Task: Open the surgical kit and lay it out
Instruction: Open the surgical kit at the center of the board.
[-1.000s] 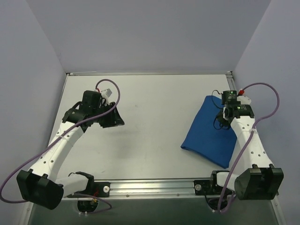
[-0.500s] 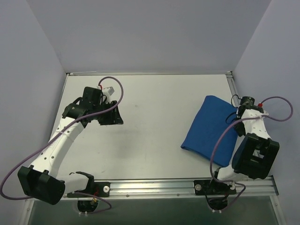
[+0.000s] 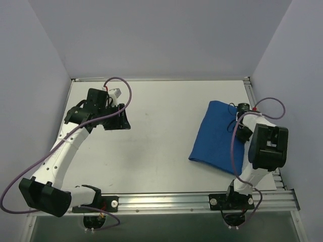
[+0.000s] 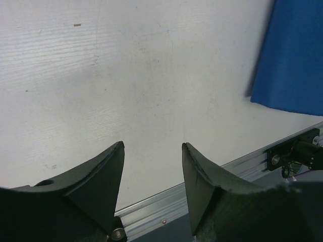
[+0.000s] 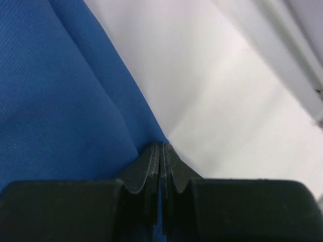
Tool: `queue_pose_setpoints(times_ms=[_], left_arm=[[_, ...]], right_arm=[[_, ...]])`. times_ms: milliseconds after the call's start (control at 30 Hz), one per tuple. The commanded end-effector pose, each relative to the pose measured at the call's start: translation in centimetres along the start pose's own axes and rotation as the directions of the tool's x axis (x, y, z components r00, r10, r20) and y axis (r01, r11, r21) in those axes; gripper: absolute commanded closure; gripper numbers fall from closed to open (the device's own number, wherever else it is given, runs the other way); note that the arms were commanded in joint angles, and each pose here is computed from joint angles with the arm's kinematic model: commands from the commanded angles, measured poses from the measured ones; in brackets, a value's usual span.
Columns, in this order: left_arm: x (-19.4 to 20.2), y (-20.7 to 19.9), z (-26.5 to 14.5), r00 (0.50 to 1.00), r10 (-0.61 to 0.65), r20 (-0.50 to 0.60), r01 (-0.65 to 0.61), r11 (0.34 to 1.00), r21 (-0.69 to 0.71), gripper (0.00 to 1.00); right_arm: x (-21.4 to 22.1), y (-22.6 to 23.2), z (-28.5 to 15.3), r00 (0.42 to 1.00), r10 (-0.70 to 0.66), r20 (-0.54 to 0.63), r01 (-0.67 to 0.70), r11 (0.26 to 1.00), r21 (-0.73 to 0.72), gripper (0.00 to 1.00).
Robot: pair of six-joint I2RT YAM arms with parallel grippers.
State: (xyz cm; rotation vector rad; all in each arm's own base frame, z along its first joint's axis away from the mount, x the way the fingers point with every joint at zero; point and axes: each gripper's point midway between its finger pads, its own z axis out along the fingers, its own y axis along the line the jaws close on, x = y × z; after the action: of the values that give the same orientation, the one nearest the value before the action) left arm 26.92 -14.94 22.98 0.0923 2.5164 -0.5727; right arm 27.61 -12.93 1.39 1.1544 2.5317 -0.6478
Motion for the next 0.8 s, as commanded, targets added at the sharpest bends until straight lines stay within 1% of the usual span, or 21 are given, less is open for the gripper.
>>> queue_pose_setpoints(times_ms=[0,33,67,100,133,200,267,333,433,467,500,533,567,600,633,667,700,767], left_arm=[[-0.9,0.0,-0.5,1.0,-0.001,0.011,0.001,1.0,-0.008,0.42],[-0.8,-0.1,-0.4,1.0,-0.007,0.003,0.007,1.0,-0.004,0.41],[-0.9,-0.1,-0.4,1.0,-0.01,0.003,0.01,1.0,-0.004,0.41],[-0.9,-0.1,-0.2,1.0,-0.012,-0.002,0.012,1.0,-0.002,0.41],[-0.9,-0.1,-0.1,1.0,-0.014,-0.004,0.014,1.0,-0.001,0.41],[-1.2,0.1,0.4,1.0,-0.027,-0.004,0.027,1.0,-0.008,0.41],[-1.2,0.4,1.3,0.999,-0.047,-0.012,0.047,0.999,-0.015,0.41],[-1.5,0.5,3.1,0.997,-0.069,-0.027,0.069,0.998,-0.005,0.42],[-2.0,0.0,6.6,0.991,-0.119,-0.067,0.121,0.992,0.026,0.46],[-2.0,-0.3,7.6,0.985,-0.148,-0.086,0.152,0.987,0.041,0.51],[-1.9,-0.1,9.9,0.979,-0.169,-0.112,0.174,0.984,0.039,0.56],[-1.5,-0.4,11.1,0.974,-0.179,-0.138,0.187,0.981,0.046,0.61],[-1.5,-0.8,12.1,0.967,-0.199,-0.161,0.21,0.976,0.054,0.69],[-0.6,-0.3,14.3,0.954,-0.218,-0.208,0.228,0.973,0.025,0.72],[-0.3,-0.5,15.3,0.949,-0.216,-0.229,0.226,0.974,0.018,0.75],[-0.9,-1.0,16.0,0.949,-0.217,-0.229,0.228,0.973,0.02,0.78],[-0.2,-0.7,17.6,0.94,-0.22,-0.261,0.227,0.974,-0.004,0.83],[-0.2,-1.7,18.9,0.942,-0.197,-0.271,0.205,0.979,0.0,0.84]], right_arm=[[1.3,8.5,-2.6,0.997,-0.075,0.027,0.079,0.977,-0.198,1.0],[1.9,9.7,-2.6,0.993,-0.115,0.029,0.118,0.973,-0.2,1.0],[1.6,11.6,-3.8,0.988,-0.139,0.062,0.149,0.963,-0.226,1.0],[2.8,13.5,-5.0,0.978,-0.19,0.083,0.205,0.946,-0.25,1.0],[3.9,14.8,-5.0,0.974,-0.217,0.065,0.227,0.935,-0.272,1.0],[4.8,17.4,-6.3,0.973,-0.223,0.059,0.23,0.912,-0.341,1.0],[6.7,20.0,-7.4,0.971,-0.236,0.035,0.229,0.882,-0.411,1.0],[7.2,22.0,-8.9,0.971,-0.237,0.031,0.224,0.858,-0.462,1.0],[7.1,22.7,-10.2,0.971,-0.24,0.019,0.217,0.838,-0.501,1.0],[6.3,22.1,-10.6,0.973,-0.229,0.027,0.211,0.837,-0.505,0.99],[5.8,21.7,-10.7,0.974,-0.225,0.033,0.21,0.837,-0.506,0.98],[5.6,21.0,-10.4,0.974,-0.223,0.03,0.208,0.841,-0.5,0.96],[4.5,20.1,-10.4,0.975,-0.217,0.048,0.211,0.839,-0.501,0.93],[4.2,19.6,-10.3,0.974,-0.222,0.052,0.218,0.84,-0.496,0.92],[4.1,18.9,-10.0,0.971,-0.231,0.056,0.228,0.842,-0.489,0.92],[3.7,18.4,-9.6,0.965,-0.255,0.067,0.255,0.838,-0.483,0.91],[3.7,18.2,-9.4,0.961,-0.267,0.069,0.267,0.836,-0.48,0.91],[4.3,18.0,-9.2,0.951,-0.3,0.069,0.294,0.819,-0.493,0.9]])
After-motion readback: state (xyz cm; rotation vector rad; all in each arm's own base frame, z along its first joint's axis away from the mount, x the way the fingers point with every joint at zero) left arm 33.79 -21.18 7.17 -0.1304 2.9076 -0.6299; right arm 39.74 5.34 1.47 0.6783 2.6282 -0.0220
